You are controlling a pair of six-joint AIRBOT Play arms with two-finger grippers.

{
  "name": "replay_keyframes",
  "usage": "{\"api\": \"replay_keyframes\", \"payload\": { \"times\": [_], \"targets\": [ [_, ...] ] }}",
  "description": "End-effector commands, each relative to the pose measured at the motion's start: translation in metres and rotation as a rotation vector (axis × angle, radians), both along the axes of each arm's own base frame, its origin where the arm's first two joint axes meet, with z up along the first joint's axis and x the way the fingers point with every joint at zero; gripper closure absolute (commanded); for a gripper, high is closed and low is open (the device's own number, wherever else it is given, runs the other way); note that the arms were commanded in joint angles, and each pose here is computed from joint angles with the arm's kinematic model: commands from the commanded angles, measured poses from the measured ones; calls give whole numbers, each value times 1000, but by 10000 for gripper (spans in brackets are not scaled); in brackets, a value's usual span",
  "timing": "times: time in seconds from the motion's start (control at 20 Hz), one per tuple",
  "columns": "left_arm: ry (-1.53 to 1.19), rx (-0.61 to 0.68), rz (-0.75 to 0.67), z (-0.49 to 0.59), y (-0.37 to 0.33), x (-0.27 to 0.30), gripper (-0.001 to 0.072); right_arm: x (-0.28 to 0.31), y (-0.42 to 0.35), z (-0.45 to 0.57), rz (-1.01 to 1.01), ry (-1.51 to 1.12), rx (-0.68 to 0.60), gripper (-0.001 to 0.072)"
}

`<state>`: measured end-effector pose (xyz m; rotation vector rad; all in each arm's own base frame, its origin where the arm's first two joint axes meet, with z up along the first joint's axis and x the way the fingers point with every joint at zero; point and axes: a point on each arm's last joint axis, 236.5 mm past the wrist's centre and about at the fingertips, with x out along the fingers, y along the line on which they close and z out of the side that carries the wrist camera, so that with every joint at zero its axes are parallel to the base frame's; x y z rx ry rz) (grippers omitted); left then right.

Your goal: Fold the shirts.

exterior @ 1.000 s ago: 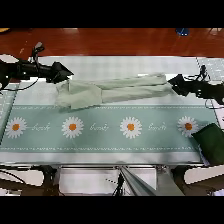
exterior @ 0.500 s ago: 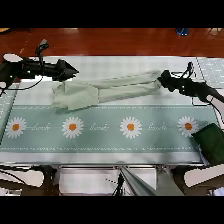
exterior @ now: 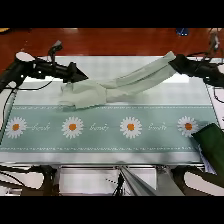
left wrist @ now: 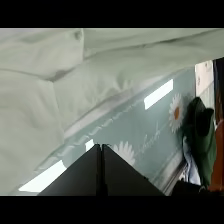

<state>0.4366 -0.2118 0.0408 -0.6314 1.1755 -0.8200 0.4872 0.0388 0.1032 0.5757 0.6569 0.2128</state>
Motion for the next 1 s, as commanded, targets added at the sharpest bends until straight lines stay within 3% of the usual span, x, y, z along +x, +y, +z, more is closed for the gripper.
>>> {"api": "replay_keyframes", "payload": {
  "times": [0.0,0.5,0.95],
  "targets": [
    [-2,0,-122,2,-55,-30,689,-51,-15,46,-12,4,-158,690],
    [-62,-54,-251,8,-207,-103,688,-186,-15,126,-69,-14,-247,690],
    [45,-69,-347,-39,-297,-189,689,-258,-12,150,-119,-54,-248,690]
  ]
}}
